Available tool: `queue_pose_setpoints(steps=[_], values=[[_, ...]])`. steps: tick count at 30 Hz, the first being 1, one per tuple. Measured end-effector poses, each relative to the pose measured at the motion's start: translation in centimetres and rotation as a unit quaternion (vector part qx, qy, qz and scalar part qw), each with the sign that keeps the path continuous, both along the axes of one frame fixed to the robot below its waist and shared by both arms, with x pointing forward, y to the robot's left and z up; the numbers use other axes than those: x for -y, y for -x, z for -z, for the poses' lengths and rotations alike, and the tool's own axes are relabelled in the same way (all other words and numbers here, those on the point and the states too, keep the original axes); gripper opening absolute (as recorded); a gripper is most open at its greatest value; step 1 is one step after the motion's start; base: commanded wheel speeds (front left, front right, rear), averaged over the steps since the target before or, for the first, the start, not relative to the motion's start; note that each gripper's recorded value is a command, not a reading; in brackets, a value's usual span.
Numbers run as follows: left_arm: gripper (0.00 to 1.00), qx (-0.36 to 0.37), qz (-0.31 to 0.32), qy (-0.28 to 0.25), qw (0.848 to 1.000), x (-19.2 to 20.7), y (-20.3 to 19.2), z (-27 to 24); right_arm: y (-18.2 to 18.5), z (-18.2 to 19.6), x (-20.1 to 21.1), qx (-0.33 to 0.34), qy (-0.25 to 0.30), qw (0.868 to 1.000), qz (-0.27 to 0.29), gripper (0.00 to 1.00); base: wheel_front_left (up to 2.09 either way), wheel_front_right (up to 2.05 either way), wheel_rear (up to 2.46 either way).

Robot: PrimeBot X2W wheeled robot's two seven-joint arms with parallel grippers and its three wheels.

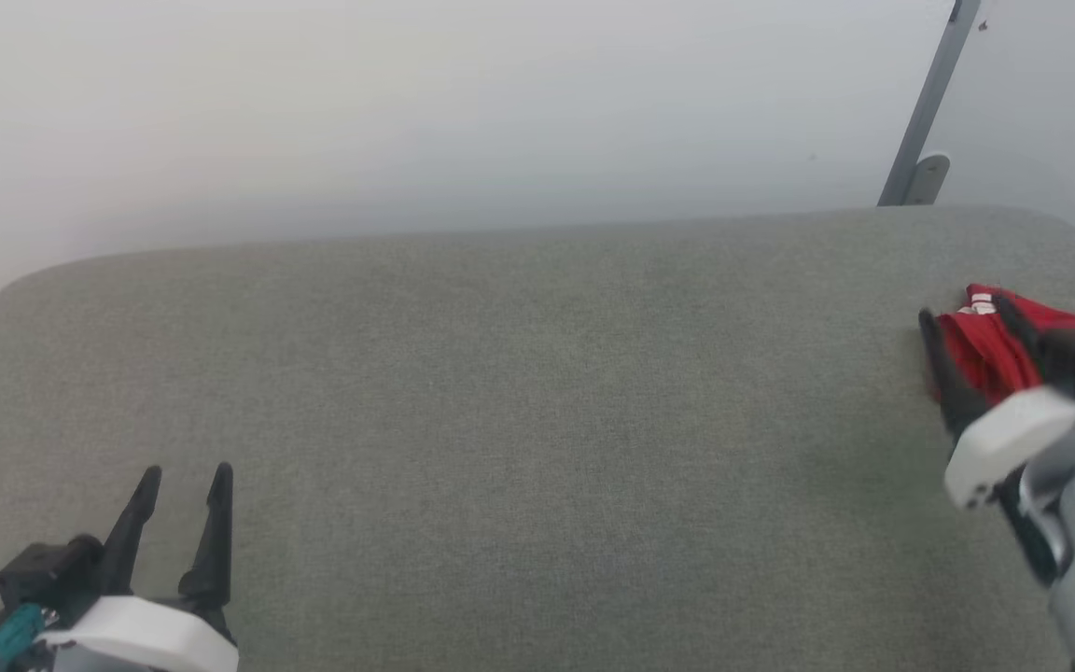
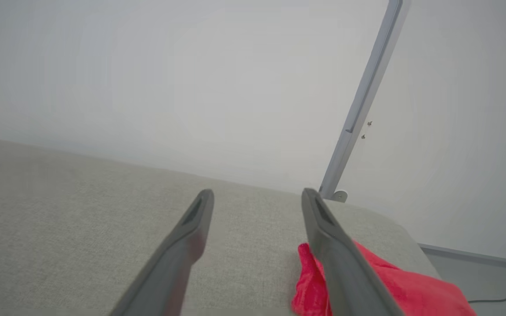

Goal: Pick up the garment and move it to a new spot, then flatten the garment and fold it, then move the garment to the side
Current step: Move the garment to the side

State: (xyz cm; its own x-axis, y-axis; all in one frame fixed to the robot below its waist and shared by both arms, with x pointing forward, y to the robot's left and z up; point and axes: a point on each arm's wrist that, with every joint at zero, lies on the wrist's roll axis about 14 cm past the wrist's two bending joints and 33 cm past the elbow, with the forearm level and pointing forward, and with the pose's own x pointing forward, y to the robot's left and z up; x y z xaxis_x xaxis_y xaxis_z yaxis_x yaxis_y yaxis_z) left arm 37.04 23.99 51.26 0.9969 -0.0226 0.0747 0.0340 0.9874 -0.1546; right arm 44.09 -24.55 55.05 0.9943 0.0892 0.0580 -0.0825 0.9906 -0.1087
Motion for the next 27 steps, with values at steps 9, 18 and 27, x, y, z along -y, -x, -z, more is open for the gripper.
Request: queue_pose_setpoints(steps=[9, 18, 27], values=[[1.0, -0.003, -0.022, -0.018, 1.0, -1.0, 1.6, 0.4, 3.5, 1.9, -1.3, 0.009, -0.018, 1.0, 0.009, 1.0, 0.0, 0.0, 0.0], [1.0, -0.019, -0.037, -0.011, 0.999, -1.5, 2.7, 1.7, 6.2, 4.4, -1.6, -0.01, -0.031, 0.999, 0.029, 1.0, 0.0, 0.0, 0.0], [1.0, -0.024, -0.04, -0.012, 0.999, -1.8, 2.8, 1.9, 6.9, 4.6, -1.9, -0.008, -0.037, 0.999, 0.034, 1.0, 0.0, 0.0, 0.0]])
